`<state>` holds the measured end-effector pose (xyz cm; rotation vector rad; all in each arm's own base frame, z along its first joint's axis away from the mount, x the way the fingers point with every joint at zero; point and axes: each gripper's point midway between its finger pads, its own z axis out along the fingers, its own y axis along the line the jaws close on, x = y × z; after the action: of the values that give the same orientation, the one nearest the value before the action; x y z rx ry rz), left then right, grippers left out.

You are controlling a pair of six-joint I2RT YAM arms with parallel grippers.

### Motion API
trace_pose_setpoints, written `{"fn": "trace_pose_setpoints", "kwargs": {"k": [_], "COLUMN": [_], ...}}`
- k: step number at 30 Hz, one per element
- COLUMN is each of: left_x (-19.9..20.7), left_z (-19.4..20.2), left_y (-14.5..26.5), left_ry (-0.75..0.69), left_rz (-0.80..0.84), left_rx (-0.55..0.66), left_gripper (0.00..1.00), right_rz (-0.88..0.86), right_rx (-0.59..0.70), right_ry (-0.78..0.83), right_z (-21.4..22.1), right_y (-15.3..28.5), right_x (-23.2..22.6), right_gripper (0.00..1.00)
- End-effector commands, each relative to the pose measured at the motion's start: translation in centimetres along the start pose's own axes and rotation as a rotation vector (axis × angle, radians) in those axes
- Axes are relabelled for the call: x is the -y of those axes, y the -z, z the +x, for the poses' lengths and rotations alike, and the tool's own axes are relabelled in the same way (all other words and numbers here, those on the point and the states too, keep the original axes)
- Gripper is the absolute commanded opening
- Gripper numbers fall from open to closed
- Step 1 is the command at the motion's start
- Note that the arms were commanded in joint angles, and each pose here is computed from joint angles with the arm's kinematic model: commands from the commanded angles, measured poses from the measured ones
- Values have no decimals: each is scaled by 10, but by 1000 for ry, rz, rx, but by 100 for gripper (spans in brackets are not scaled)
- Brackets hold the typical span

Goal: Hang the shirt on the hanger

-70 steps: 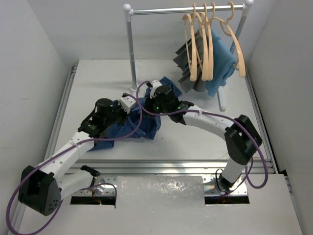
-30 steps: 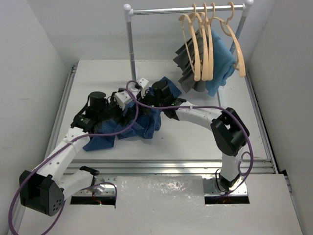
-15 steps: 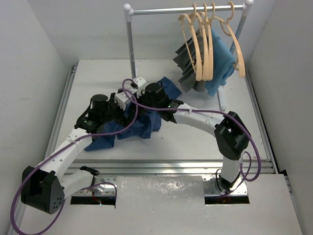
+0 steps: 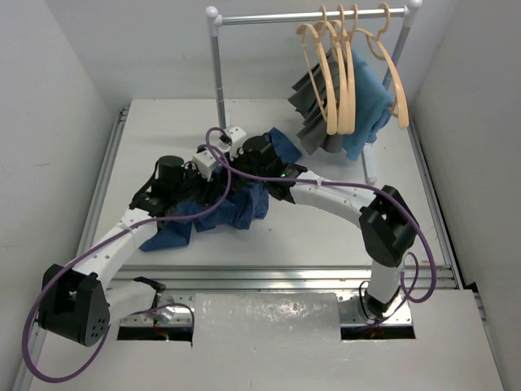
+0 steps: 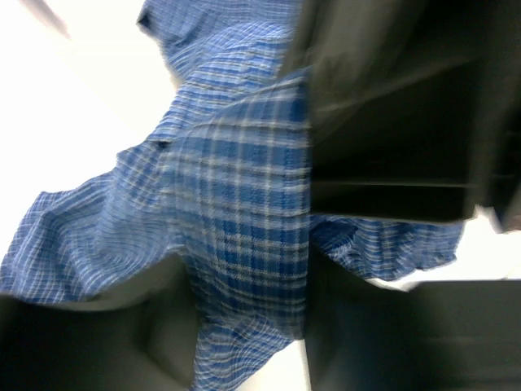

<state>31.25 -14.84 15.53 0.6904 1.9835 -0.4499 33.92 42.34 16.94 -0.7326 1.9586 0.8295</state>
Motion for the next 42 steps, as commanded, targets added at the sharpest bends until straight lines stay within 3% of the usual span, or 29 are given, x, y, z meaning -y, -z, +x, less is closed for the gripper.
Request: {"fn": "trace_pose_setpoints", "kwargs": {"k": [1,2,4,6,9,11,13,16,20,23,26,29,34,39,42], "left_x": [-22,-27,-36,-39,-35,-32,-33,-35,-40,-40,-40,-38,-38,-36,-33], "left_z": [-14,-10,-2,0,-5,-16,-30,-42,-54,-57,-58,-55,-48,-47,-45], "left_y": [10,13,23,31,35,36,38,37,33,27,23,21,21,21,20], "left_ry": [-74,-86,-112,-114,-108,-119,-133,-143,-143,-142,-138,-137,-143,-141,-139], "left_rz": [-132,-160,-222,-244,-224,-203,-197,-194,-197,-185,-173,-163,-166,-161,-139], "left_rx": [28,16,-7,-5,-10,0,15,13,19,16,14,11,11,14,16], "left_gripper": [34,21,8,1,0,0,0,0,0,0,0,0,0,0,0], "right_rz": [-7,8,30,51,2,-32,-6,41,154,223,378,441,494,581,570], "right_rx": [119,124,130,135,94,40,57,154,265,330,360,416,462,414,425], "right_ry": [9,0,-15,3,103,172,222,239,249,237,187,188,159,101,99], "right_z": [-45,-46,-46,-45,-46,-46,-65,-115,-177,-220,-243,-262,-283,-270,-263], "right_y": [25,29,38,46,54,64,83,132,193,215,231,240,243,229,228], "right_x": [-8,0,11,23,15,10,13,21,49,71,124,142,169,205,205], "right_gripper": [0,0,0,0,0,24,71,85,86,83,79,75,67,61,60]}}
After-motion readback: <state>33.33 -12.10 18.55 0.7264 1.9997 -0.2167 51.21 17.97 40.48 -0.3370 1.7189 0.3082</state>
